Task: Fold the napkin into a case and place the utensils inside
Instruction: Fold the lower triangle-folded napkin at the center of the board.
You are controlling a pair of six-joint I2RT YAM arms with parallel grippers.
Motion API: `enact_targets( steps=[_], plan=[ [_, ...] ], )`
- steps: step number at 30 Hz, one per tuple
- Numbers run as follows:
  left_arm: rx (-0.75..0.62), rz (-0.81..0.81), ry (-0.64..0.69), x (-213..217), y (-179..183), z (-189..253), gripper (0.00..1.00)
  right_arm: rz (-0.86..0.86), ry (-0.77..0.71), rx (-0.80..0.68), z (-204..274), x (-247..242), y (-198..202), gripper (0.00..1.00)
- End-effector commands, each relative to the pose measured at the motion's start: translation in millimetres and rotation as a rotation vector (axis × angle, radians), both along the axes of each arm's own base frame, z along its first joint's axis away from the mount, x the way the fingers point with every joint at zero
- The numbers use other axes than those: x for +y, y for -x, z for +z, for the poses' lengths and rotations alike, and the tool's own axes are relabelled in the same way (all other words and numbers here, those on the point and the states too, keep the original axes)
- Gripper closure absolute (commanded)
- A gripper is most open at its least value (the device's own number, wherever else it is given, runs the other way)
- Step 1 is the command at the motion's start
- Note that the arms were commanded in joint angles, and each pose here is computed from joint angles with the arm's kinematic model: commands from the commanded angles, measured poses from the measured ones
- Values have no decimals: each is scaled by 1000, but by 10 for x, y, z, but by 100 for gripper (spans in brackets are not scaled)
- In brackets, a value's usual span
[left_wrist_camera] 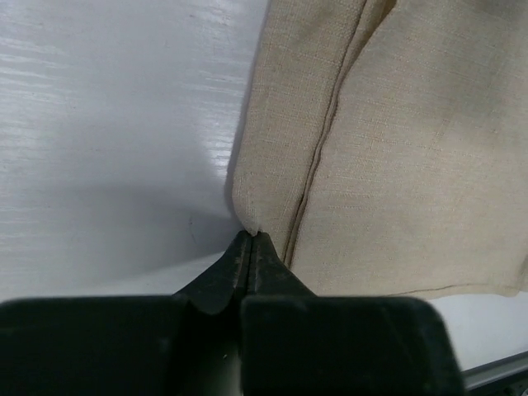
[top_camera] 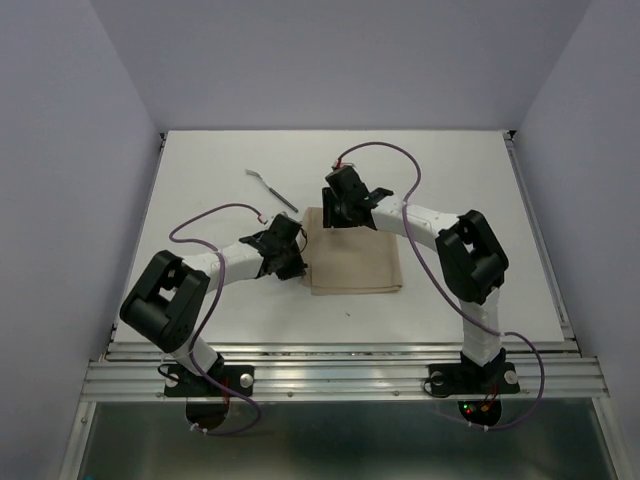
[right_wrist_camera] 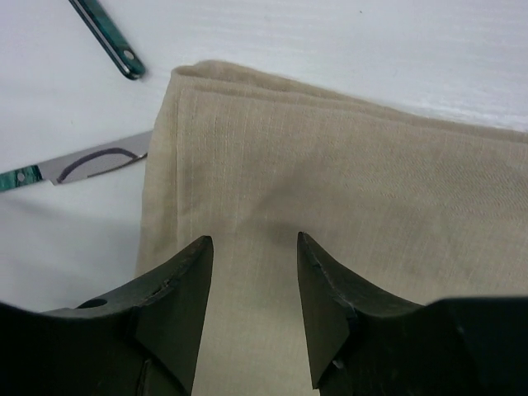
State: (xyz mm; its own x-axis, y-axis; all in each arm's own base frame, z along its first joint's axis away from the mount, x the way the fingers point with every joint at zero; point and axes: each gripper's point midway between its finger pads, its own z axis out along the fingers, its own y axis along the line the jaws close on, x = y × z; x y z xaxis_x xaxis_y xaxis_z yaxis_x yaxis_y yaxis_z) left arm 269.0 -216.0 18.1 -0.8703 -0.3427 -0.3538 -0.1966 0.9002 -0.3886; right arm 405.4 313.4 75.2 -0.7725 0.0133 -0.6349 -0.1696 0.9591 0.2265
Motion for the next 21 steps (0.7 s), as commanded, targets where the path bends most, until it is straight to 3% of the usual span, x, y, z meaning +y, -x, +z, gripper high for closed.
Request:
enact_targets(
  steps=[1,21],
  plan=[
    [31,18,-60,145,103,-157,100,-20,-17,-46,145,179,-171,48],
    [2,8,-15,113,121,-67,100,-50,-8,-56,-23,519,-361,46]
  ],
)
